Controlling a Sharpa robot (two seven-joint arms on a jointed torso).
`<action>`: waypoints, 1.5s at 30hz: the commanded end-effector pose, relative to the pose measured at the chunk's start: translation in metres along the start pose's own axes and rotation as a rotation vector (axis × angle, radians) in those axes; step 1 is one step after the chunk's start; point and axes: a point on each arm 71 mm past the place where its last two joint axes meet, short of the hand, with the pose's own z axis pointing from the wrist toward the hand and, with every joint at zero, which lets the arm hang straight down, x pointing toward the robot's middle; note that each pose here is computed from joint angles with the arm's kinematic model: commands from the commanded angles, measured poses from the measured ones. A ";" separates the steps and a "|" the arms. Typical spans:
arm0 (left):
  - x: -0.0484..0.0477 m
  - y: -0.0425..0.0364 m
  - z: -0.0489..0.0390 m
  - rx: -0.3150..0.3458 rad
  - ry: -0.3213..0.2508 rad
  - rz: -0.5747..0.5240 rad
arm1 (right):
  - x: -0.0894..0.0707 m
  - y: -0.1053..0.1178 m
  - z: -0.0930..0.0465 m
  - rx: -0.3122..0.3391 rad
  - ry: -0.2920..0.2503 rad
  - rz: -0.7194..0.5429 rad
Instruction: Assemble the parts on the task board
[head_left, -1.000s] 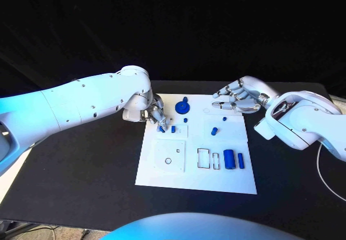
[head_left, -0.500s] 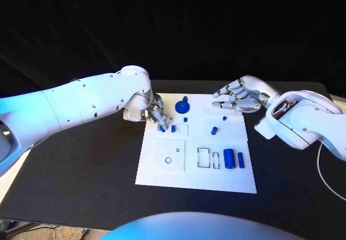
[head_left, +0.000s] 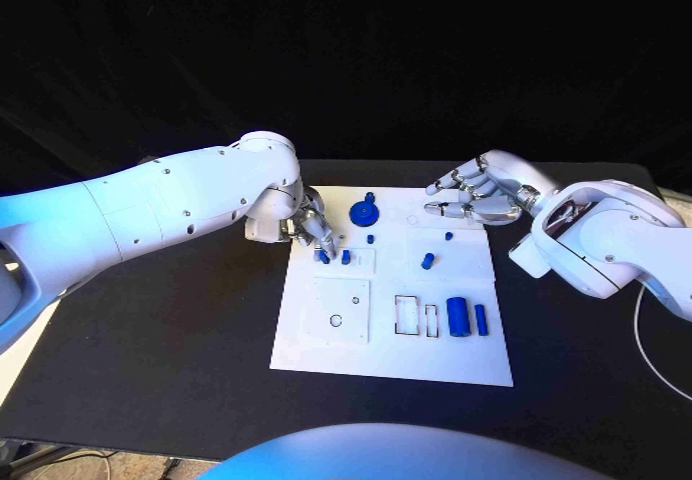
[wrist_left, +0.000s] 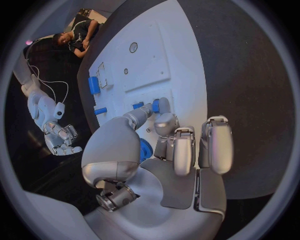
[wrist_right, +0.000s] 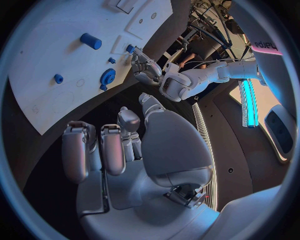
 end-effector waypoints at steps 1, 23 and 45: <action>0.0142 0.0101 0.0093 -0.154 0.037 0.025 | 0.001 0.001 0.000 -0.012 0.012 -0.008; 0.0134 0.0137 0.0100 -0.162 0.019 0.011 | 0.001 0.001 -0.001 -0.012 0.012 -0.008; -0.0050 0.0272 -0.0220 0.177 -0.291 -0.416 | 0.001 0.000 -0.001 -0.009 0.012 -0.009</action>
